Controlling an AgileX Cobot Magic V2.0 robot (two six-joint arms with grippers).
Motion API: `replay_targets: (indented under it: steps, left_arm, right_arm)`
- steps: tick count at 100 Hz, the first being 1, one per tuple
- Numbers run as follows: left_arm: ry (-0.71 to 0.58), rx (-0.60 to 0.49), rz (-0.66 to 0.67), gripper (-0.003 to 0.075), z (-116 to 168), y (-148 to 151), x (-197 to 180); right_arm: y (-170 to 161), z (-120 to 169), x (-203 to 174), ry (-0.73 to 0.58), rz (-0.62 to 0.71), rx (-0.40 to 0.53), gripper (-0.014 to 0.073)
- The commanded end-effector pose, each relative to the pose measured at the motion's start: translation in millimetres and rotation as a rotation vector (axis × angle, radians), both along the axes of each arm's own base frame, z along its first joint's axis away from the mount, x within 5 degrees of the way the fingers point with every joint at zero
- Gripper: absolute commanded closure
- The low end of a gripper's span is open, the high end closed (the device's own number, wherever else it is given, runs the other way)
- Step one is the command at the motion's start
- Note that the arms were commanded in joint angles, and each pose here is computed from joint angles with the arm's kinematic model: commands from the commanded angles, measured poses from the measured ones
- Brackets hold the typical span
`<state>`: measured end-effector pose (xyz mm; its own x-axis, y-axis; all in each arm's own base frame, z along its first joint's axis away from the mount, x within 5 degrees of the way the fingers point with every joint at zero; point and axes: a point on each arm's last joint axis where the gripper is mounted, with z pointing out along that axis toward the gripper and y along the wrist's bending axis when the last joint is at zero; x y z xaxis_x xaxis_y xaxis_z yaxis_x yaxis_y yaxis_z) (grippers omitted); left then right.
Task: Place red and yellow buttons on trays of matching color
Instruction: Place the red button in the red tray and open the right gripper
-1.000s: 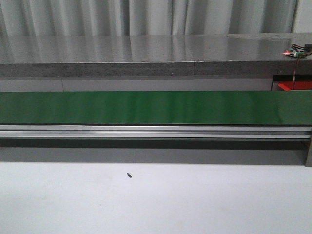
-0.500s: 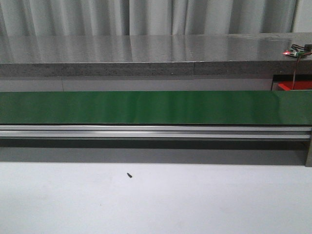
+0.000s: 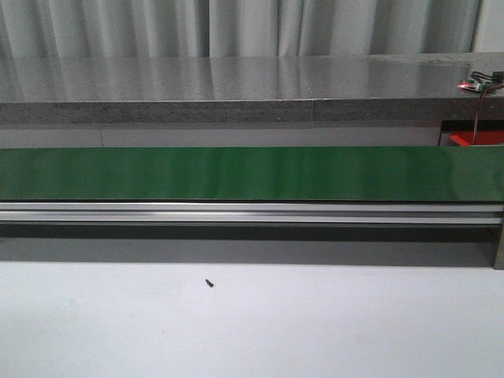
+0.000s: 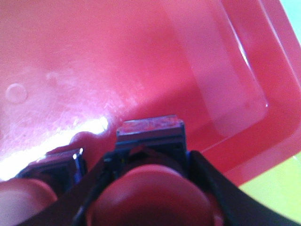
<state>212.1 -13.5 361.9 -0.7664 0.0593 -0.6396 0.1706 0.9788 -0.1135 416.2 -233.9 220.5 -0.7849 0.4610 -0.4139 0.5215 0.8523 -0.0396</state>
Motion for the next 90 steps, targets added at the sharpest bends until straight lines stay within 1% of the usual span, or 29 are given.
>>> replay_targets:
  steps: [1,27,41,48,60,65,90]
  left_arm:
    - [-0.098,-0.026,0.009,0.0740,16,-2,-1]
    - [-0.098,-0.026,0.009,0.0740,16,-2,-1]
    - [-0.098,-0.026,0.009,0.0740,16,-2,-1]
    - [-0.098,-0.026,0.009,0.0740,16,-2,-1]
    - [-0.098,-0.026,0.009,0.0740,16,-2,-1]
    - [-0.098,-0.026,0.009,0.0740,16,-2,-1]
    - [-0.098,-0.026,0.009,0.0740,16,-2,-1]
  right_arm:
    - [-6,35,-1,-0.114,-0.008,-0.068,0.0349]
    - [-14,12,2,-0.080,-0.020,-0.047,0.0349]
    - [-15,10,3,-0.085,-0.019,-0.050,0.0345]
    - [-15,10,3,-0.090,-0.019,-0.053,0.0309]
    - [-15,10,3,-0.085,-0.019,-0.050,0.0166]
    - [-15,10,2,-0.081,-0.019,-0.051,0.0132]
    - [-14,14,-1,-0.065,-0.018,-0.052,0.0127]
